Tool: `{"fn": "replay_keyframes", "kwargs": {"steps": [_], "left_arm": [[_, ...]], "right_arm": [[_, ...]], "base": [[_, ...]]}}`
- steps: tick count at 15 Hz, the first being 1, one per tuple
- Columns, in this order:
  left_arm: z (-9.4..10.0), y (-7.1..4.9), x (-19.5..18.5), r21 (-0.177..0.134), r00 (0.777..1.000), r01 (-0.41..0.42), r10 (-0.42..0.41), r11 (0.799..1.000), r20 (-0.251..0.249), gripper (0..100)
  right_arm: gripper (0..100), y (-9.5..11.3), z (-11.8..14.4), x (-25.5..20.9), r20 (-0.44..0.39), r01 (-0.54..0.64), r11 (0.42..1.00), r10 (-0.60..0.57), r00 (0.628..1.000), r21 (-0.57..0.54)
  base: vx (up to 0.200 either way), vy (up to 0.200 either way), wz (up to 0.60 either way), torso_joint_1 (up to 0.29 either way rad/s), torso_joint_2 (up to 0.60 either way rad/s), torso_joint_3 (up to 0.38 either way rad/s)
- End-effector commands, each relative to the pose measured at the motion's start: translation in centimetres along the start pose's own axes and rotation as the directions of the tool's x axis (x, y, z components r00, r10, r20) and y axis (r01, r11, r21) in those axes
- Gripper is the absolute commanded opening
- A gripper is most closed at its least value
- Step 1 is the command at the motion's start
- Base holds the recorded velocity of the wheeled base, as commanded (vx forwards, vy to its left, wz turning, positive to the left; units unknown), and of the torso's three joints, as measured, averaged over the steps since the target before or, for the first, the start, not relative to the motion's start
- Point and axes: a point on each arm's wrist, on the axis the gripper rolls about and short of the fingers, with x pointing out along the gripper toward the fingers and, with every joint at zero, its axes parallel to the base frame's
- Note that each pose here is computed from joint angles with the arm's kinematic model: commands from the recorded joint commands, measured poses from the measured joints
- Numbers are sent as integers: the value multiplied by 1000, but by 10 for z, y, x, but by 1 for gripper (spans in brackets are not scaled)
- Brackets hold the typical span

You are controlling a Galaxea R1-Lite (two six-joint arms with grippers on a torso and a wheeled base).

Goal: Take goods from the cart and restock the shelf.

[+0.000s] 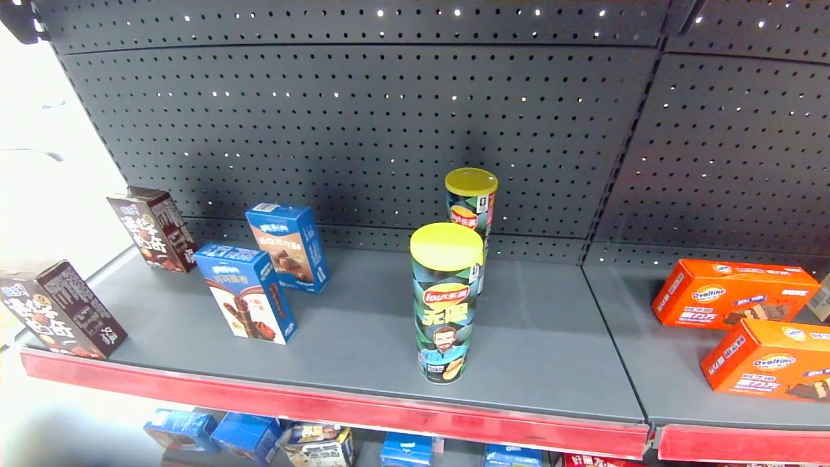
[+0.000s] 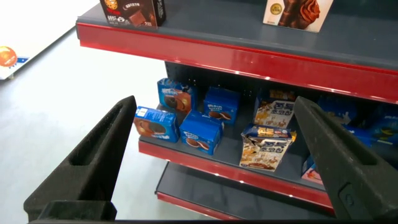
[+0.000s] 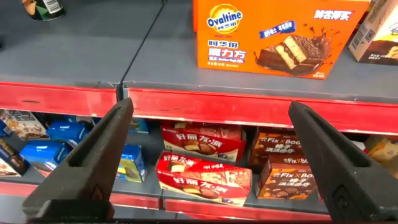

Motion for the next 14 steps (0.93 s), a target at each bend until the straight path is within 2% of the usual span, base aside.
{"fn": "replay_keyframes", "kwargs": {"steps": [1,8,14], "left_arm": [[0,0,0,0,1000,-1,1,1000,-1,100],[0,0,0,0,1000,-1,1,1000,-1,100],[-1,0,0,13,1000,20,-20,1000,-14,100]], "right_arm": [[100,0,0,0,-4,0,1000,0,1000,0],[100,0,0,0,-4,0,1000,0,1000,0],[100,0,0,0,-4,0,1000,0,1000,0]], "base": [[0,0,0,0,0,0],[0,0,0,0,0,0],[0,0,0,0,0,0]]}}
